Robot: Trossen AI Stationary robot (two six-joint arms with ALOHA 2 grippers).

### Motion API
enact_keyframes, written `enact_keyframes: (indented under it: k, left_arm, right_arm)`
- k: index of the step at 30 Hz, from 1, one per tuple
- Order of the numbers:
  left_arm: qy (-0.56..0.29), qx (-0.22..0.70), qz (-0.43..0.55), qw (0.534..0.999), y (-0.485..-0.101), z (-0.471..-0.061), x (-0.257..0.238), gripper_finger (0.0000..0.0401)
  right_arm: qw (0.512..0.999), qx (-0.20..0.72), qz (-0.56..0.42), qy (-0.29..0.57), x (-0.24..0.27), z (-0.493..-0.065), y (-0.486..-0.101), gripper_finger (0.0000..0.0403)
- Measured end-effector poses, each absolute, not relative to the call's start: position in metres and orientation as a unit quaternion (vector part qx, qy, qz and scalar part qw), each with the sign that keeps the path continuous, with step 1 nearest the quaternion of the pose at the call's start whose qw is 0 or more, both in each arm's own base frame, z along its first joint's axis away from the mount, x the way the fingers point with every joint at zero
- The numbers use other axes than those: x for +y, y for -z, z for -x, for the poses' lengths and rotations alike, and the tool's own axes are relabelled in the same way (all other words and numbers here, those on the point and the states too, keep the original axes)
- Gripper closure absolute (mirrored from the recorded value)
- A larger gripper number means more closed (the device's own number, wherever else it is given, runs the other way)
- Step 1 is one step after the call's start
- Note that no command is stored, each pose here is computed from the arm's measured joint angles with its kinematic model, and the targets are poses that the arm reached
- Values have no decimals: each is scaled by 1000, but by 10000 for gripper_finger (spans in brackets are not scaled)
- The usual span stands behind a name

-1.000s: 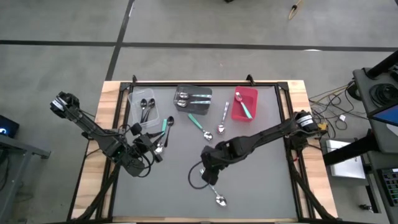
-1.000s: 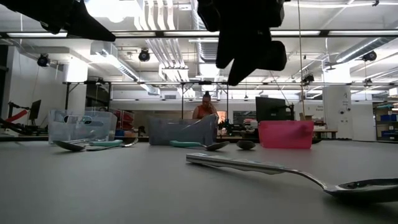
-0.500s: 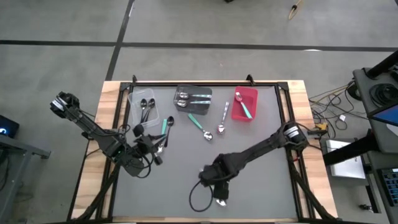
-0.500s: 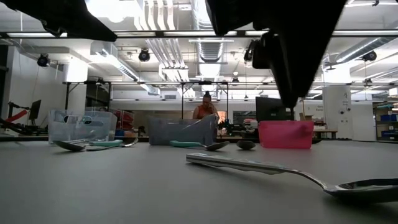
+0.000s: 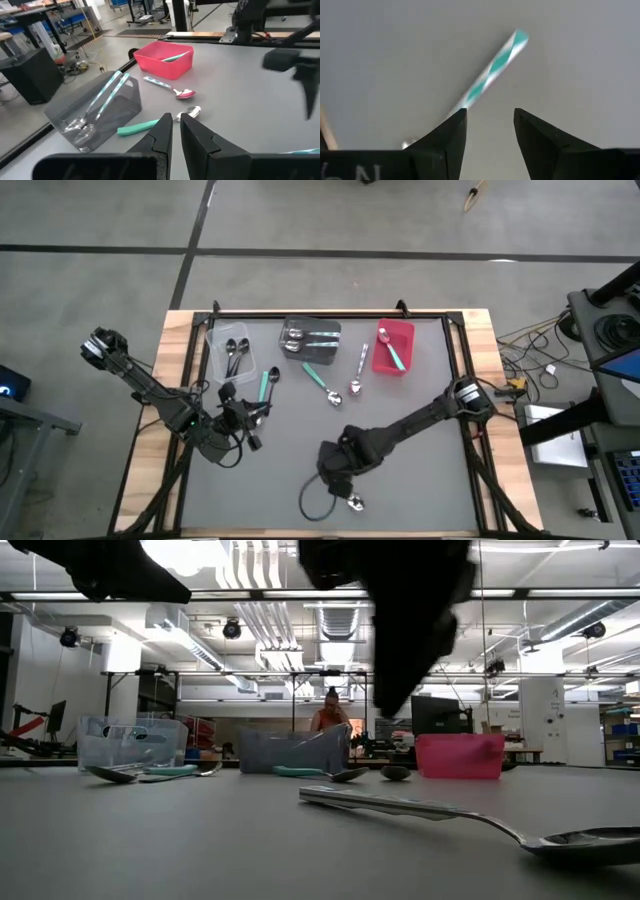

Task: Sort silverware by color (type)
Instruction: Put the bottom blue patterned spoon into the black bin

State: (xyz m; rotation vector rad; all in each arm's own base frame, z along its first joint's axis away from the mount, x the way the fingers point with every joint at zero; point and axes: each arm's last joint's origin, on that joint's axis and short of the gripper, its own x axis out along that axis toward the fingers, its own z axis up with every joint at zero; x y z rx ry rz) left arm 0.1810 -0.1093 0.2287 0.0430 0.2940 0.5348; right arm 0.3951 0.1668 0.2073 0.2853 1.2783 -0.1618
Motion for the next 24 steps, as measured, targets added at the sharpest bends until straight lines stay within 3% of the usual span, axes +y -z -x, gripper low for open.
enact_keyframes:
  k: [6,13,24]
  left_arm:
    - [-246,149,4,958,-229,-182,-111,381]
    - [-246,151,-3,957,-228,-182,-111,381]
    - [-244,151,-8,958,-229,-182,-111,381]
  right_arm:
    - [811,543,-196,92,151,-413,-211,248]
    - [821,526,-204,86,151,-417,-207,248]
    - [768,600,-204,96,157,-423,-151,248]
